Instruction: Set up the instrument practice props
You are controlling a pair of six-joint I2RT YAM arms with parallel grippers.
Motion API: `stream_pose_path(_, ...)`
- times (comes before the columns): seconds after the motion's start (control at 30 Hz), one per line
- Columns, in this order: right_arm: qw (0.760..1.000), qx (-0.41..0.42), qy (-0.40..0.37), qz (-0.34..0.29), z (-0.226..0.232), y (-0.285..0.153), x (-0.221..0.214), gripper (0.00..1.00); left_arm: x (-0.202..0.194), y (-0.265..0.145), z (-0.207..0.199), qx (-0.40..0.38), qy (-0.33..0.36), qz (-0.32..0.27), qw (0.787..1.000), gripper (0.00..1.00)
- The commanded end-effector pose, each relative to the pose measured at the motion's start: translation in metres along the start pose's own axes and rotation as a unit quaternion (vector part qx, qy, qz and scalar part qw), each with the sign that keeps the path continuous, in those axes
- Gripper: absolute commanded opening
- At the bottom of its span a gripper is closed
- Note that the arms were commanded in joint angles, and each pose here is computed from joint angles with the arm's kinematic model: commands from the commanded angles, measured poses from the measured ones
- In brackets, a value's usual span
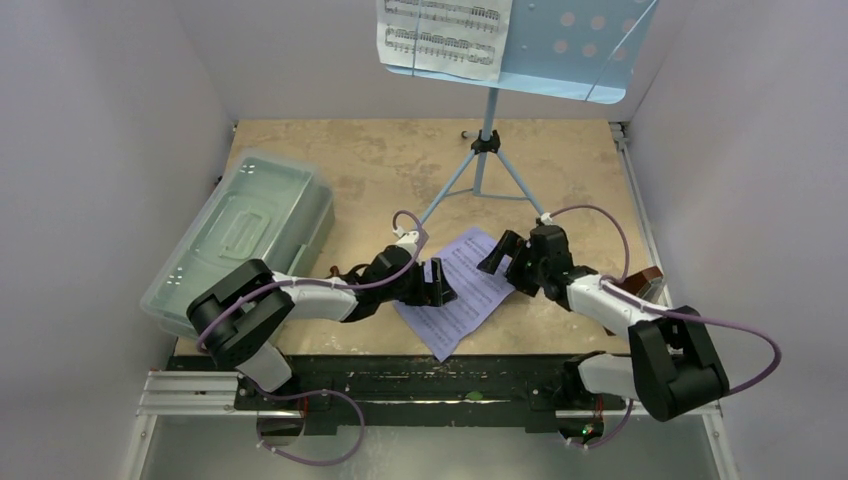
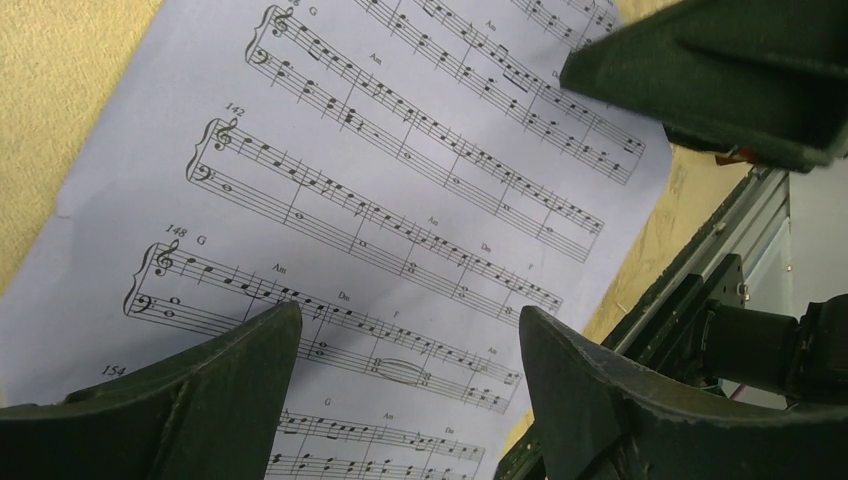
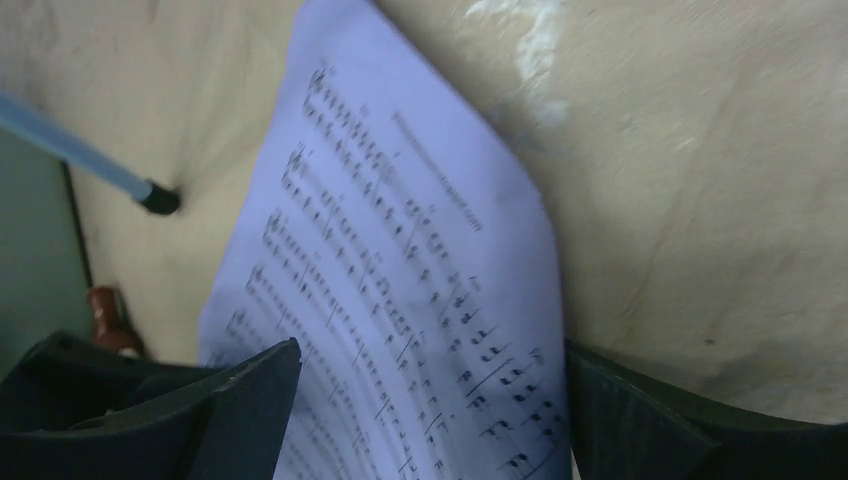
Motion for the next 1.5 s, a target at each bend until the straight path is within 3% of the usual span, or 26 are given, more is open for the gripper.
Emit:
stream_pose_path(0.0,0.990,0.080,-0.003,0.118,0.008,-0.013,-0.049,0.99,-0.010,-0.004,0.008,0.005,-0.016,0.005,1.000,0.80)
stream_pose_path(0.13,0.978,0.190,0.010,0.087,0.044,-0.033,-0.039,0.99,-0.009,-0.004,0.004,-0.005,-0.018,0.003,1.000,0.80)
stream_pose_path(0.27,0.966,0.249,0.037,0.057,0.065,-0.045,-0.027,0.98,-0.006,-0.005,-0.001,-0.016,-0.022,-0.006,1.000,0.80)
stream_pose_path(0.4,0.969,0.234,0.077,0.022,0.065,-0.046,-0.015,0.89,-0.003,-0.009,-0.003,-0.022,-0.028,-0.019,0.999,0.79)
stream_pose_path(0.6,0.961,0.239,0.111,-0.080,0.056,-0.056,0.005,0.89,-0.001,-0.013,-0.005,-0.029,-0.031,-0.029,0.999,0.79)
stream_pose_path(0.77,0.965,0.234,0.090,-0.079,0.060,-0.042,0.011,0.84,0.001,-0.013,-0.011,-0.042,-0.037,-0.031,0.998,0.79)
stream_pose_path(0.97,0.969,0.221,0.049,-0.093,0.058,-0.032,0.014,0.44,0.008,-0.022,-0.018,-0.057,-0.030,-0.045,0.997,0.80)
stream_pose_path(1.13,0.966,0.224,-0.058,-0.115,0.072,-0.044,0.030,0.04,0.036,-0.047,-0.048,-0.103,-0.007,-0.089,0.991,0.83)
stream_pose_path(1.3,0.916,0.314,-0.211,-0.130,0.126,-0.100,0.047,0.00,0.100,-0.119,-0.088,-0.101,0.075,-0.193,0.973,0.87)
stream_pose_path(1.47,0.818,0.458,-0.342,-0.067,0.168,-0.181,0.023,0.00,0.156,-0.208,-0.109,-0.051,0.161,-0.299,0.939,0.92)
Point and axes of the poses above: each gripper's point midway between its finger pads, its own y axis out along the fingers, its own z axis along the line the jaws close on, x = y × z, the point moved 3 cm from there along -y, back along the fingers, and after that the axes turned 1 degree about y, right-handed, at the moved point
